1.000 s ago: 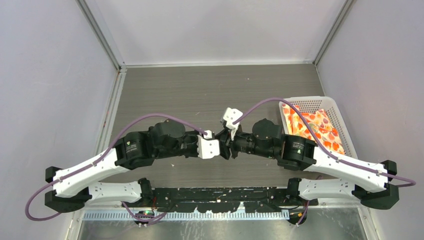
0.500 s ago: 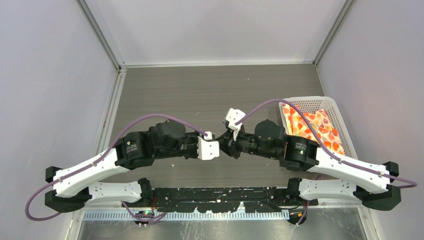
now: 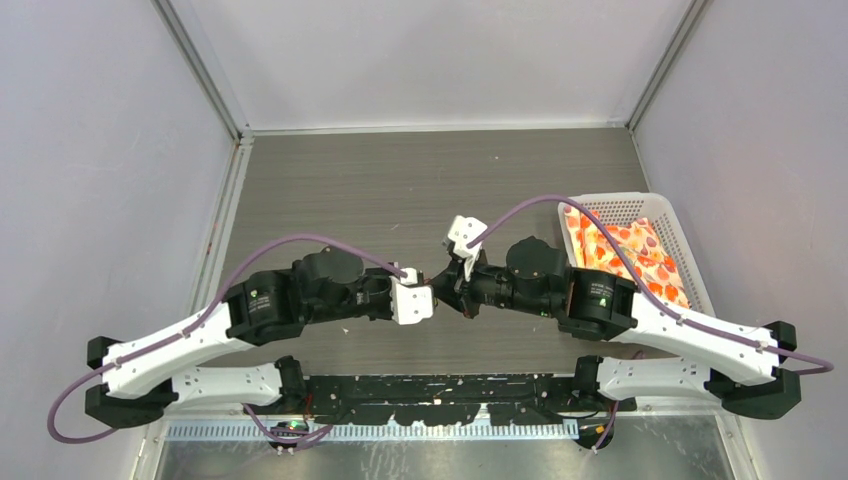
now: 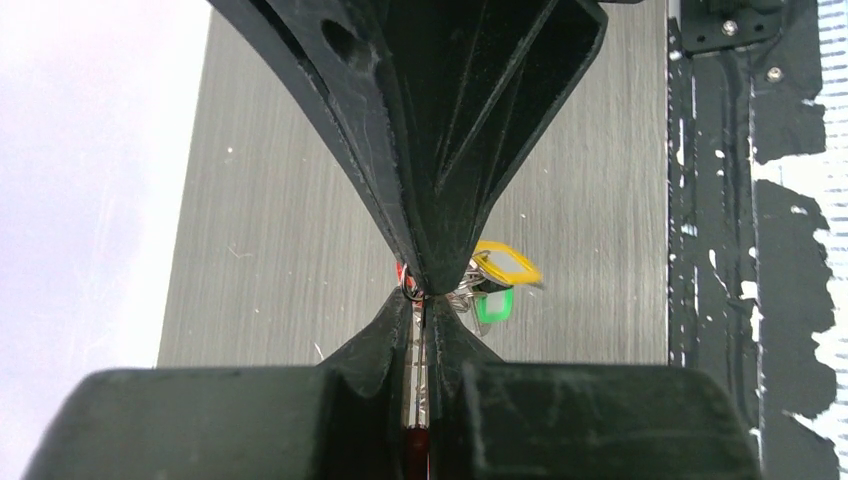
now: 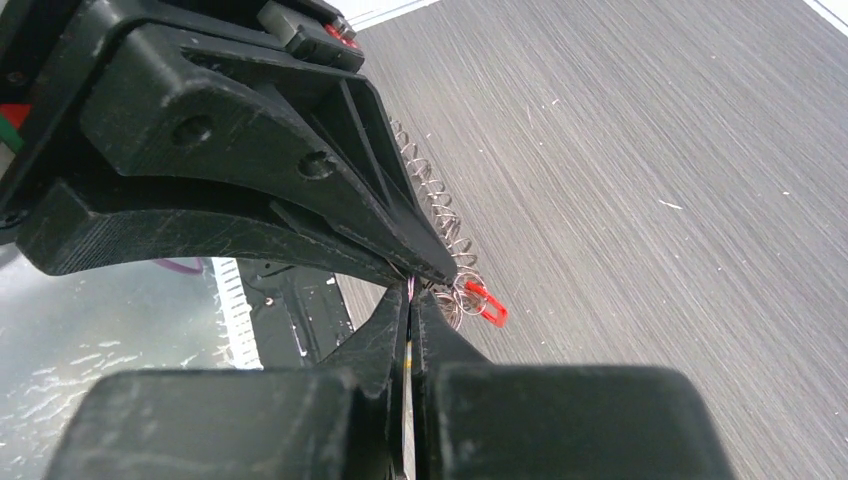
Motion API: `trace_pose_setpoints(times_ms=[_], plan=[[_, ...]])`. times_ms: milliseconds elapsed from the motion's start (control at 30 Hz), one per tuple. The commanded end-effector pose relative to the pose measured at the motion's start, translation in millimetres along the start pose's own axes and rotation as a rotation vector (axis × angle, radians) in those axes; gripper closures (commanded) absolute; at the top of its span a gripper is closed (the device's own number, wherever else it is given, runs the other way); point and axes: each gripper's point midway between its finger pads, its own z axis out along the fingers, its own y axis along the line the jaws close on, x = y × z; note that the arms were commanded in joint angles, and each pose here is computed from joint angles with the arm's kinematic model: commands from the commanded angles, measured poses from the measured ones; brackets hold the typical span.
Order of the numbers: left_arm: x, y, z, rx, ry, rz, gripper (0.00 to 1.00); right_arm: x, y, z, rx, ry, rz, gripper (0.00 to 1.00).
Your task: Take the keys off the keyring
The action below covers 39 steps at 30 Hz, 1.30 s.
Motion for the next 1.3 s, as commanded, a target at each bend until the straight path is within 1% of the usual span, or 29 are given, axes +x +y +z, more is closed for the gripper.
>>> trace_pose_setpoints(times_ms=[0, 200, 233, 400, 500, 533, 567, 633, 667, 800, 1033, 1133, 1267], plan=[[-15, 19, -5, -0.122, -0.113, 0.000, 1.00, -44, 0, -8, 0.019, -0.133, 0.063, 0.99], [-28, 31, -13, -0.235, -0.253, 0.020, 1.00, -64, -4, -10, 0.046, -0.270, 0.166, 0.99], [-30, 33, -15, -0.249, -0.275, 0.024, 1.00, -71, -5, -11, 0.048, -0.312, 0.191, 0.99], [-34, 43, -19, -0.325, -0.324, 0.044, 1.00, -88, -8, -15, 0.043, -0.473, 0.297, 0.99], [-37, 49, -23, -0.371, -0.358, 0.052, 1.00, -93, -6, -15, 0.024, -0.517, 0.319, 0.99], [-38, 50, -25, -0.381, -0.365, 0.056, 1.00, -95, -4, -15, 0.011, -0.513, 0.315, 0.98], [-39, 51, -26, -0.387, -0.376, 0.061, 1.00, -94, -1, -11, 0.002, -0.495, 0.307, 0.95], [-41, 52, -27, -0.391, -0.380, 0.069, 1.00, -95, 2, -8, -0.010, -0.476, 0.297, 0.81], [-42, 52, -27, -0.388, -0.382, 0.074, 1.00, -96, 2, -8, -0.012, -0.472, 0.293, 0.77], [-43, 51, -30, -0.381, -0.385, 0.090, 1.00, -96, 0, -10, 0.007, -0.438, 0.274, 0.68], [-45, 49, -35, -0.358, -0.372, 0.109, 1.00, -89, -6, -18, 0.057, -0.336, 0.217, 0.67], [-43, 48, -33, -0.334, -0.339, 0.113, 1.00, -84, 1, -19, 0.026, -0.260, 0.164, 0.67], [-40, 47, -32, -0.321, -0.311, 0.109, 1.00, -67, 9, -12, 0.020, -0.157, 0.075, 0.68]])
